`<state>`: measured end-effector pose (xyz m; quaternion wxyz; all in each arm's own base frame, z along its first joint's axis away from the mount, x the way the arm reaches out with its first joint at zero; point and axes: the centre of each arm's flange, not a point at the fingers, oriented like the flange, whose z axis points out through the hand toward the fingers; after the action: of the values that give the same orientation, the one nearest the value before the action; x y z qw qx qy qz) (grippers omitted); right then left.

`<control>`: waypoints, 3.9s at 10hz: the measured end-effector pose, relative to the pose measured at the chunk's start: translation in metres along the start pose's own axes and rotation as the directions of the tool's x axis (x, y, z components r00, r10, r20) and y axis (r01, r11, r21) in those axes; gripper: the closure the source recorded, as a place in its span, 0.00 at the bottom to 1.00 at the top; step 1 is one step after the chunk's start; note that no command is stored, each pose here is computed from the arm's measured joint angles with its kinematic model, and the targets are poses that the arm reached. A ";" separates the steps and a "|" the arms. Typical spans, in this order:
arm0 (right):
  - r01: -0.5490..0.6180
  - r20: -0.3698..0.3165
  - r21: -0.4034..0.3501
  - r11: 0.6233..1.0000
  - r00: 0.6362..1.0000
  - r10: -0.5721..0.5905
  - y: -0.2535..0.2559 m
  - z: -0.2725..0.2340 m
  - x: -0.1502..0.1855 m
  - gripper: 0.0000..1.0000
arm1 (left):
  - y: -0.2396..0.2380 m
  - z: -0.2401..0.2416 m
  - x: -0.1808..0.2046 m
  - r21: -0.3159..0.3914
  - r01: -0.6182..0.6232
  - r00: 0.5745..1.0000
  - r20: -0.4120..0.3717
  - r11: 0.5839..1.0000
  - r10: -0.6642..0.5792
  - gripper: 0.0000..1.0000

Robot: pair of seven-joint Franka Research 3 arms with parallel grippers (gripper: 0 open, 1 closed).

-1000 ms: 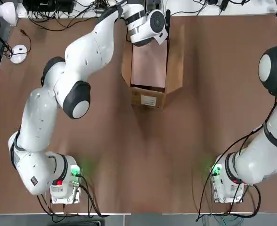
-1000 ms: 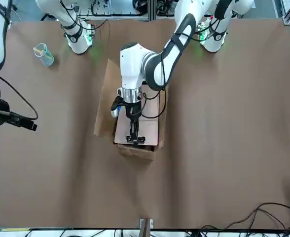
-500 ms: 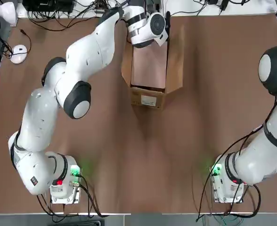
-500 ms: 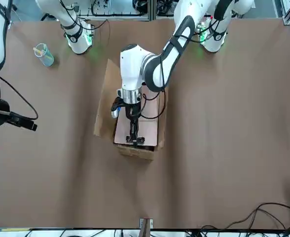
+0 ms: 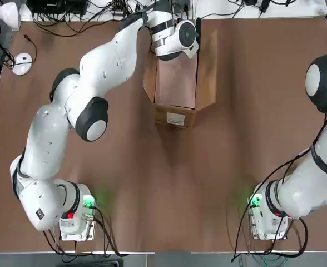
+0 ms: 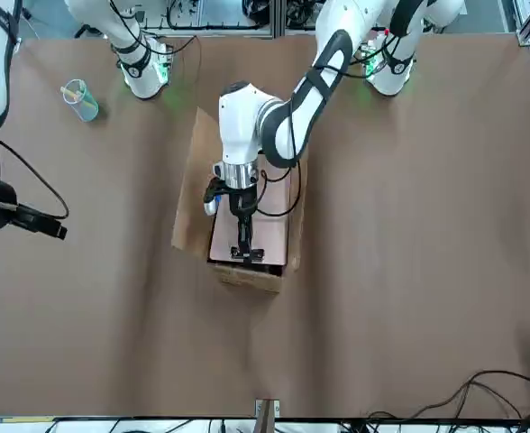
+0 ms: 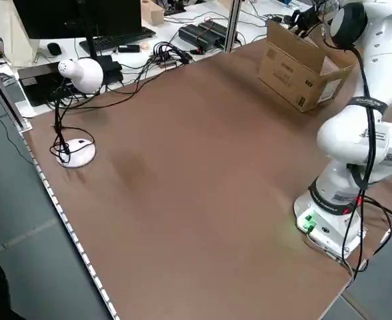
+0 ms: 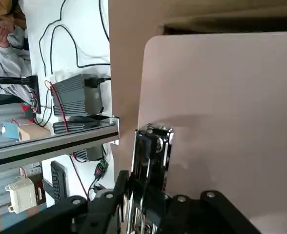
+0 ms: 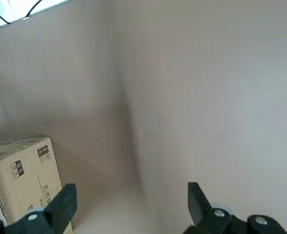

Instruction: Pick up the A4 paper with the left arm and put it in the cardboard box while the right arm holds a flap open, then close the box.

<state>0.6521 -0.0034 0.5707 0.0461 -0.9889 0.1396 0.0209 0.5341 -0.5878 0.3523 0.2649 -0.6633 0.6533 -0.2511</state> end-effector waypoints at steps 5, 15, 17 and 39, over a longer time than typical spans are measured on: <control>-0.019 -0.002 0.000 1.000 1.000 0.019 0.012 -0.001 0.003 0.00 | 0.020 0.003 0.005 0.009 0.004 1.000 0.013 1.000 -0.004 0.87; -0.010 -0.002 -0.012 1.000 1.000 0.010 0.009 -0.001 0.002 0.00 | 0.039 0.004 0.012 0.016 0.024 1.000 0.016 1.000 -0.024 0.37; -0.008 -0.002 -0.012 1.000 1.000 0.008 0.008 0.000 0.002 0.00 | 0.038 0.005 0.012 0.019 0.030 0.999 0.018 0.999 -0.030 0.09; 0.080 0.010 -0.007 0.997 0.997 -0.080 -0.043 0.007 -0.013 0.00 | -0.172 -0.046 -0.205 -0.369 0.869 0.461 0.358 0.330 -0.812 0.00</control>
<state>0.6515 0.0423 0.5683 0.0440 -0.9938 0.0994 0.0245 0.6250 -0.3825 0.5059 -0.0520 -0.9599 0.2404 -0.1343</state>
